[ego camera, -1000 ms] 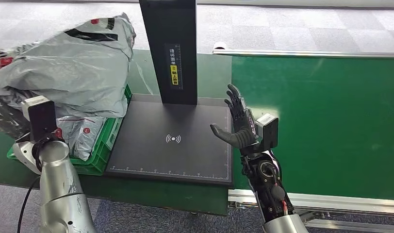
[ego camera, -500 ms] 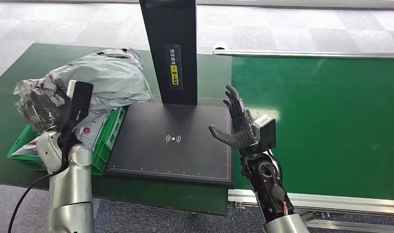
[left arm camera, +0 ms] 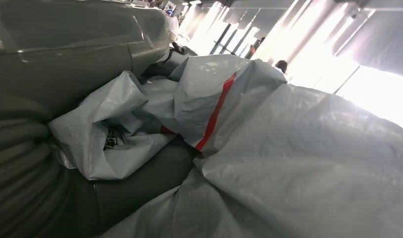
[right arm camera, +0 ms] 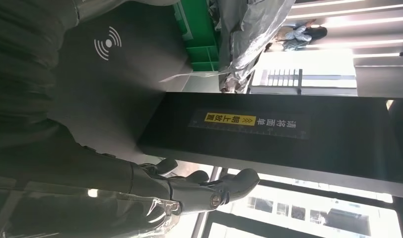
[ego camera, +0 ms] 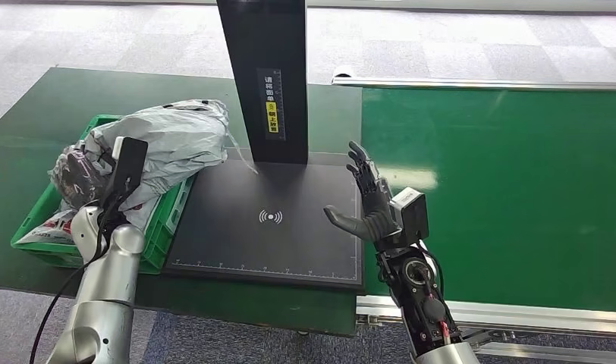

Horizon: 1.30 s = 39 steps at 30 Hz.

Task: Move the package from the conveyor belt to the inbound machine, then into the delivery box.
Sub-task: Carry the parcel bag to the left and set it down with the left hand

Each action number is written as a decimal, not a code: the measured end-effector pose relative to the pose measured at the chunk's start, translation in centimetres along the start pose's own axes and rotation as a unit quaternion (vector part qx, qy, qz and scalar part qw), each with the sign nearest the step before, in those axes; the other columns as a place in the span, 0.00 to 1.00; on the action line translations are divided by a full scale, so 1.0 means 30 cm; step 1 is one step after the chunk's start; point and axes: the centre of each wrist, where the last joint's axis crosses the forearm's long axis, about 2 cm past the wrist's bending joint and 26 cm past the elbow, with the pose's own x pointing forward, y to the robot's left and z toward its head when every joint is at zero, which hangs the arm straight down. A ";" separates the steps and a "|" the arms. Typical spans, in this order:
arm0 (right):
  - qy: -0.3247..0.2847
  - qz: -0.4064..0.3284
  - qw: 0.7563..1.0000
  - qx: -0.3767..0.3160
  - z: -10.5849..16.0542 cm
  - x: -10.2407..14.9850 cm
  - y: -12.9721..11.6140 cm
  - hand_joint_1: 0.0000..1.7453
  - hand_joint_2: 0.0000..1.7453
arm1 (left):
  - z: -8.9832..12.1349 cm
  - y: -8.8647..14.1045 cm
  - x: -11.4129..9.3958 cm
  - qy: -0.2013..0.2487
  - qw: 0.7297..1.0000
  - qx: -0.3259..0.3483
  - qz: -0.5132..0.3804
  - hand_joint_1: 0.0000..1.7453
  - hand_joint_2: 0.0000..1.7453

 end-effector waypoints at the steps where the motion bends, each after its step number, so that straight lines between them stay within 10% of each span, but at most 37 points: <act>1: 0.000 0.000 1.000 0.000 0.002 0.000 0.001 0.00 1.00 | -0.005 0.010 -0.012 -0.012 1.000 0.011 0.007 1.00 1.00; 9: 0.000 -0.002 1.000 -0.001 0.006 -0.002 0.006 0.00 1.00 | -0.041 0.144 -0.105 -0.091 0.980 0.170 0.048 1.00 1.00; 20: -0.001 -0.005 1.000 0.000 0.004 -0.001 0.008 0.00 1.00 | -0.027 0.125 -0.091 0.051 0.992 0.114 0.007 1.00 1.00; 23: -0.001 -0.005 1.000 0.004 0.002 0.000 0.008 0.00 1.00 | -0.026 0.063 -0.071 0.095 0.995 0.018 -0.016 0.81 1.00; 27: 0.000 -0.004 1.000 0.011 -0.001 0.002 0.009 0.00 1.00 | -0.015 -0.003 -0.061 0.098 0.993 -0.057 -0.044 0.04 1.00; 32: 0.005 -0.001 1.000 0.013 -0.003 0.002 0.011 0.00 1.00 | -0.002 -0.033 -0.082 0.088 0.991 -0.075 -0.064 0.00 1.00; 36: 0.009 0.001 1.000 0.014 -0.002 0.001 0.013 0.00 1.00 | 0.002 -0.021 -0.097 0.065 0.996 -0.032 -0.048 0.00 0.00; 39: 0.010 0.001 1.000 0.014 0.001 -0.001 0.016 0.00 1.00 | 0.001 0.012 -0.100 0.004 1.000 0.010 -0.021 0.00 0.00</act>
